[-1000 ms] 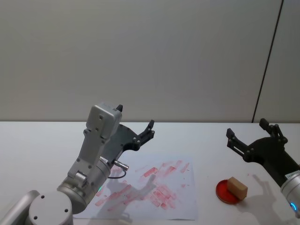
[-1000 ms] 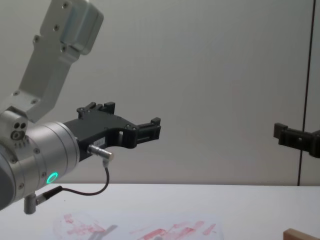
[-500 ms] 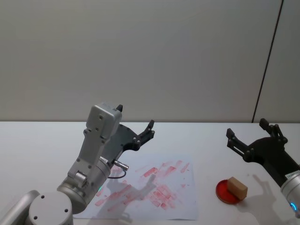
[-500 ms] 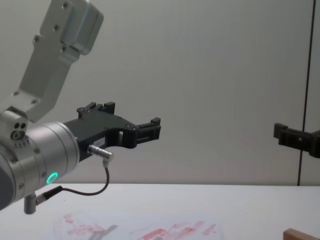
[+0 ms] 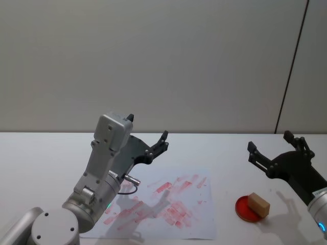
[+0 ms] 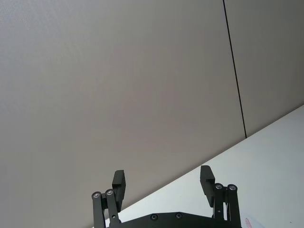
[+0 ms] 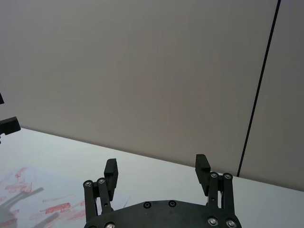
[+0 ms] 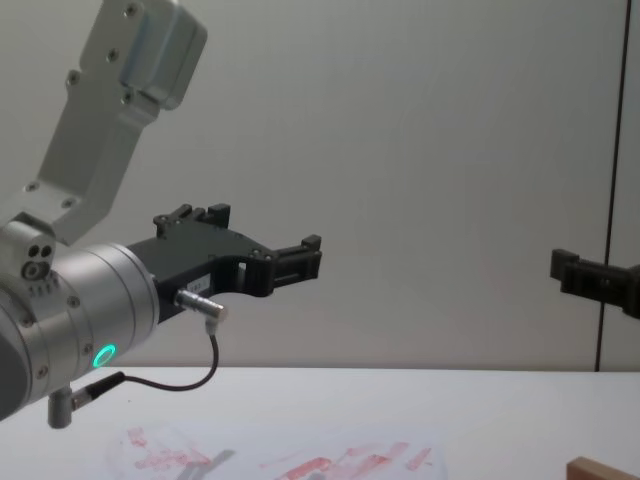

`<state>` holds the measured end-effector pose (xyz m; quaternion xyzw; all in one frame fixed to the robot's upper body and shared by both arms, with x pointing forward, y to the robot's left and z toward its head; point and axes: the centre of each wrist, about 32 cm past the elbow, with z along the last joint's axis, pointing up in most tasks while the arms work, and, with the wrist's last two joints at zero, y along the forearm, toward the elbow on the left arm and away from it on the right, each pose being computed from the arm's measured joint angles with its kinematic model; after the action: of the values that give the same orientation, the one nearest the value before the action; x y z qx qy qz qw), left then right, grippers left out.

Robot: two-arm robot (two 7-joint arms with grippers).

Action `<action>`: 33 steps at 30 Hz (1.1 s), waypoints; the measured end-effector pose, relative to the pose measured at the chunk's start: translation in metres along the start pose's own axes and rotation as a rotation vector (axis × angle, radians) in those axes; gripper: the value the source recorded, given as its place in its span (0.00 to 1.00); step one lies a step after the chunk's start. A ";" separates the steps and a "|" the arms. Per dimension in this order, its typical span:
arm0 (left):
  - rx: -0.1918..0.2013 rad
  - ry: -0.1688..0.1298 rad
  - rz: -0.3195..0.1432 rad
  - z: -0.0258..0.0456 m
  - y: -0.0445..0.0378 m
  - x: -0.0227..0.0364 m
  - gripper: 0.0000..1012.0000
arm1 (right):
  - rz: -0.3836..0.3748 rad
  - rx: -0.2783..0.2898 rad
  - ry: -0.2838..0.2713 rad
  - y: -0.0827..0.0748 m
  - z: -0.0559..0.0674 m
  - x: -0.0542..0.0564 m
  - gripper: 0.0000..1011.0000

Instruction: Use the one hand to pick up the stamp and affix it onto the A4 paper.

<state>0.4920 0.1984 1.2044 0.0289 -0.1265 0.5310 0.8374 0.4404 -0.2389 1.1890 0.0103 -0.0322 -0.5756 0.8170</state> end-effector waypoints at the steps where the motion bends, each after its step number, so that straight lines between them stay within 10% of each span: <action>1: 0.000 0.000 0.000 0.0000 0.0000 0.0000 0.99 | 0.002 -0.004 0.002 -0.002 0.001 0.000 0.99; 33: 0.000 0.000 0.000 0.0000 0.0000 0.0000 0.99 | 0.062 -0.309 -0.104 -0.050 -0.008 0.013 0.99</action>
<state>0.4920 0.1984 1.2044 0.0289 -0.1265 0.5310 0.8374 0.3988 -0.2684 1.1793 -0.1466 0.0141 -0.5479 0.8235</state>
